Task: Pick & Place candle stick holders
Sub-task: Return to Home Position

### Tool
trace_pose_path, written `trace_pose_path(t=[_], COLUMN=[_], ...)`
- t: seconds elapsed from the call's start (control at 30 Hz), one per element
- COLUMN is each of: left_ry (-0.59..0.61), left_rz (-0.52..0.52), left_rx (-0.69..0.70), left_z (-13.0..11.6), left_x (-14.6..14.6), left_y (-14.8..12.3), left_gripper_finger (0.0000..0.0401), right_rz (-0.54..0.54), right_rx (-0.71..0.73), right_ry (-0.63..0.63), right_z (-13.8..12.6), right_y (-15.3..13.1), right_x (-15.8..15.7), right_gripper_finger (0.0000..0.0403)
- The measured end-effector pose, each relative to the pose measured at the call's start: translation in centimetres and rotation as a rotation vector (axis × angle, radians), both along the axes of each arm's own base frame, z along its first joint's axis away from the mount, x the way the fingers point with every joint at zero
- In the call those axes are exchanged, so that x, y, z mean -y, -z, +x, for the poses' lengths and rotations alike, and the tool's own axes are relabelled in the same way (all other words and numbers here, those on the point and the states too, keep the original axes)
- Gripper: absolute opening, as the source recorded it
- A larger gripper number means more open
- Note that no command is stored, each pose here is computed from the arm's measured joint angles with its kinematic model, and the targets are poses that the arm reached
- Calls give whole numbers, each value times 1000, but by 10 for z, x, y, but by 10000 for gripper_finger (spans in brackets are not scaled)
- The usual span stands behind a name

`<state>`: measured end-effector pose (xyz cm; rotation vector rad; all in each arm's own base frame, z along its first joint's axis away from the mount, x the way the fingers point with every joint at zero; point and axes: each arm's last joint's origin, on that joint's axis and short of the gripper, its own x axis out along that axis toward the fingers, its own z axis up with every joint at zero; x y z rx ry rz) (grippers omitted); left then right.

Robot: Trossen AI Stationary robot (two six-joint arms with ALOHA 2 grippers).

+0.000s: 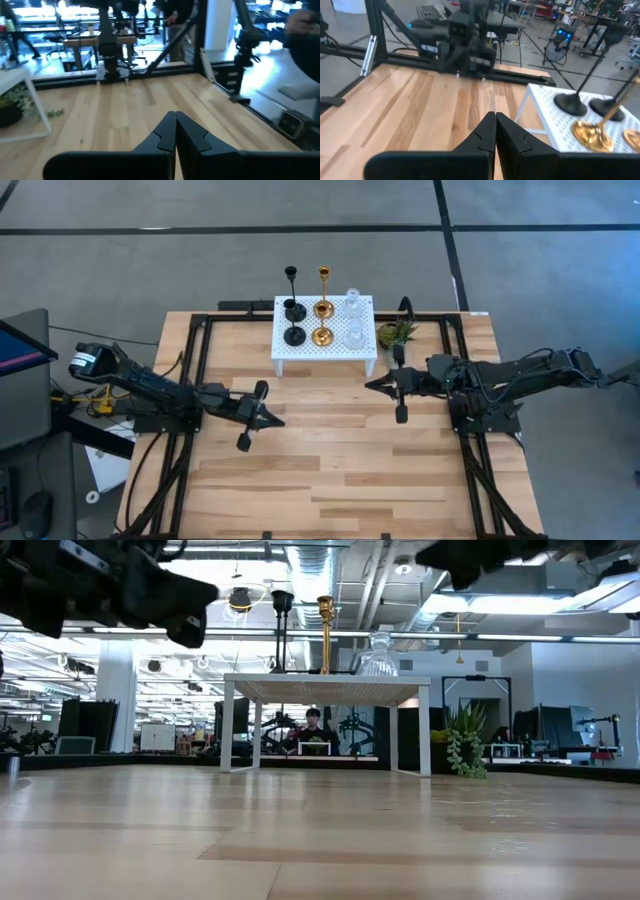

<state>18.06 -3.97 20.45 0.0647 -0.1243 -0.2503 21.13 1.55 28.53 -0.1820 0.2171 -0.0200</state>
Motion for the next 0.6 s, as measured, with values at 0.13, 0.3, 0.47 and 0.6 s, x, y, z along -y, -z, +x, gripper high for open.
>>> trace_pose_path(t=[0.13,0.3,0.47,0.6], left_ry=[19,-7,-23,-48], left_rz=[26,18,92,116], left_rx=[-9,15,14,45], left_z=[-11,-23,-31,-33], left_x=[2,1,-2,-5], left_y=[-5,-14,-16,-19], left_gripper_finger=[4,4,4,4], right_rz=[43,79,77,77], right_rx=[59,117,200,254], right_ry=[26,26,12,11], right_z=[-15,-37,-55,-67], right_y=[12,25,26,21], right_x=[5,6,6,7], right_gripper_finger=[0,0,0,0])
